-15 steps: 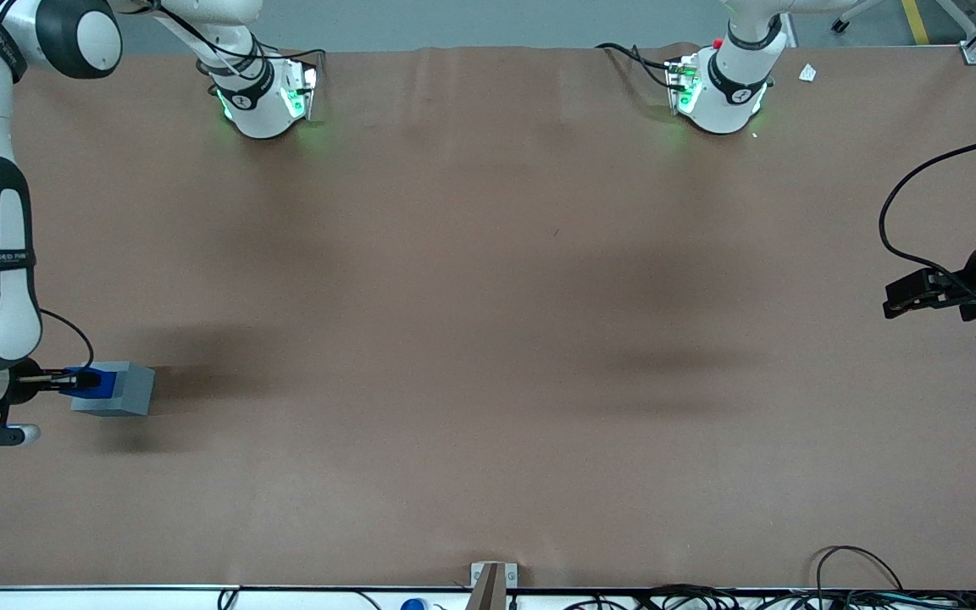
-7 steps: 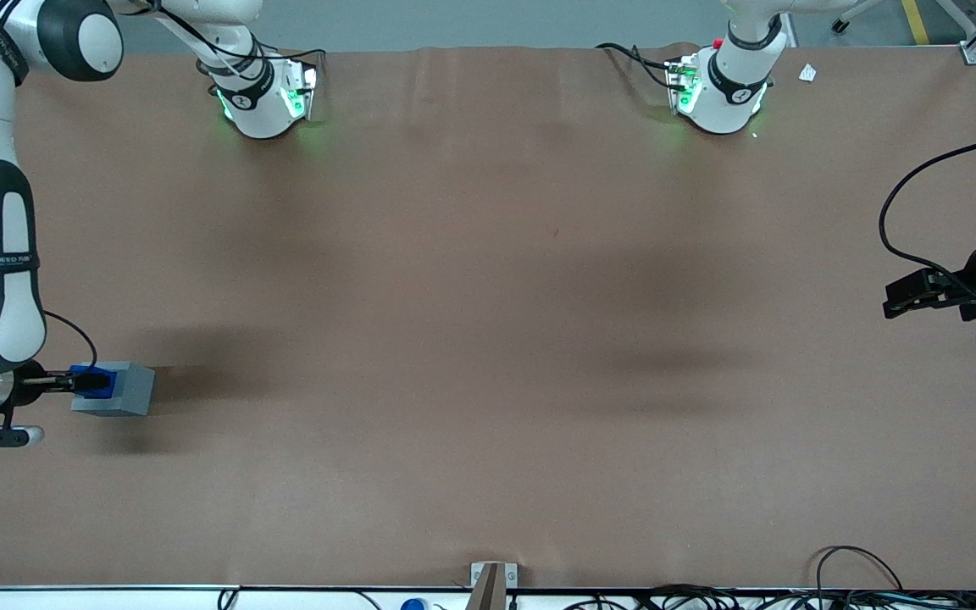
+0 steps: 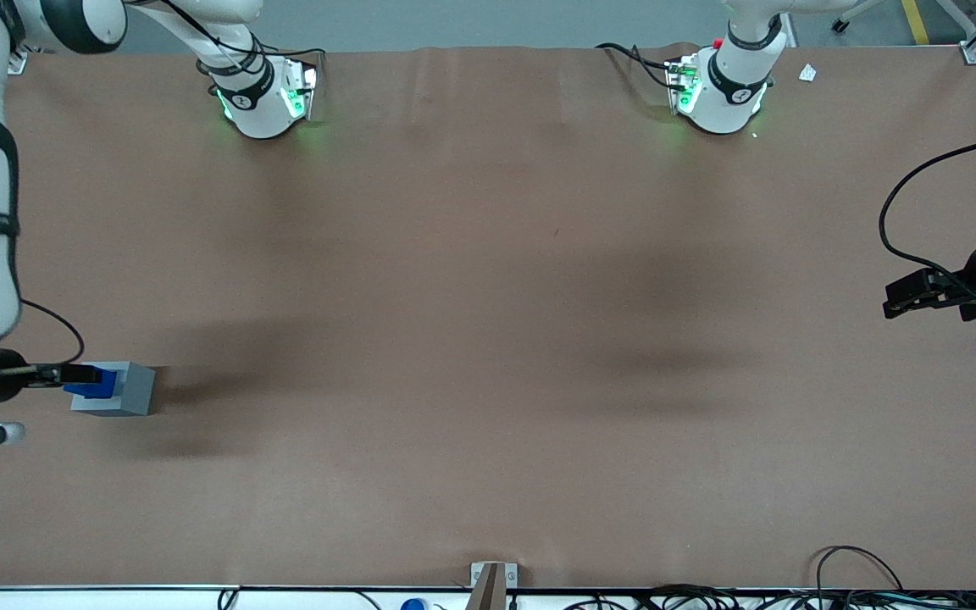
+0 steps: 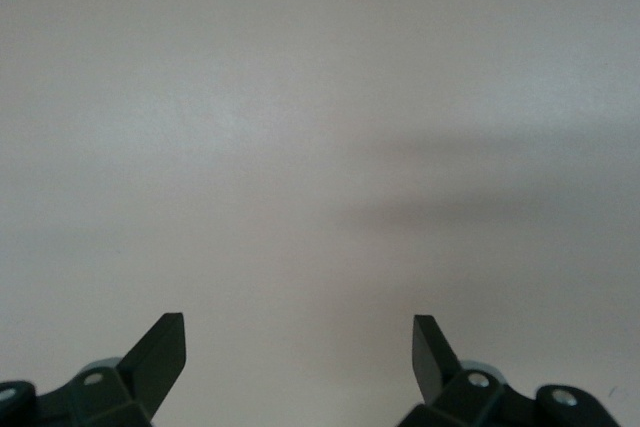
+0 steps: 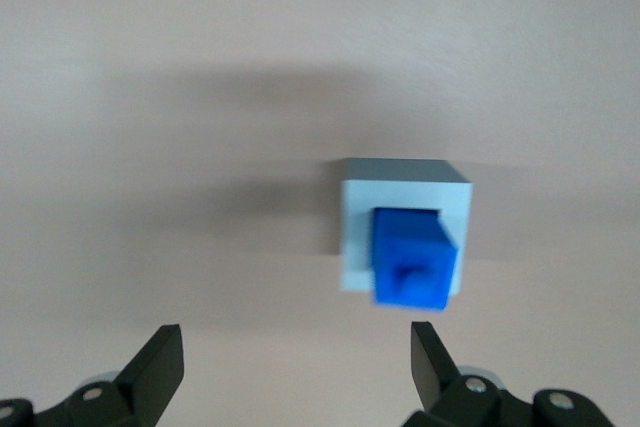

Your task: Insert blue part into gray base with right arm

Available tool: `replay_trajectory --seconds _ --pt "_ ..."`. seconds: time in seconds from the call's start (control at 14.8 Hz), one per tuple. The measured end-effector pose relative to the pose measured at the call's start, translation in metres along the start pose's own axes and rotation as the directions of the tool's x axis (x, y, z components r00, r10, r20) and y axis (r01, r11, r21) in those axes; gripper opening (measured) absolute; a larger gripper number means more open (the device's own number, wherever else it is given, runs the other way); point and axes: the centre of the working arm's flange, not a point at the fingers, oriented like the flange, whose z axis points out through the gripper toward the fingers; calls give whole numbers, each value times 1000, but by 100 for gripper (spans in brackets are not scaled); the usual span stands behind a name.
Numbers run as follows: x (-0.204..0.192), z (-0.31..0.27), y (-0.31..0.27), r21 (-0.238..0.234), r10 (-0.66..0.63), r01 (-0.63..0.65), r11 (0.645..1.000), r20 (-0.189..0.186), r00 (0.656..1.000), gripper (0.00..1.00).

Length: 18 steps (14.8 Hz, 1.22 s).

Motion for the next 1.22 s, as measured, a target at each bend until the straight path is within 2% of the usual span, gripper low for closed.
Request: replay_trajectory --seconds 0.14,0.27,0.68,0.74,0.95,1.22 --pt "-20 -58 -23 11 -19 20 1000 -49 999 100" --pt "-41 -103 -52 7 -3 4 1000 -74 997 100" --pt "-90 -146 -86 13 14 -13 1000 -83 996 100" --pt "-98 -152 -91 14 12 -11 1000 -80 997 100" --pt "-125 -166 -98 18 42 -41 999 -39 998 100" --pt "-149 -174 -109 -7 34 -34 999 -25 999 100"
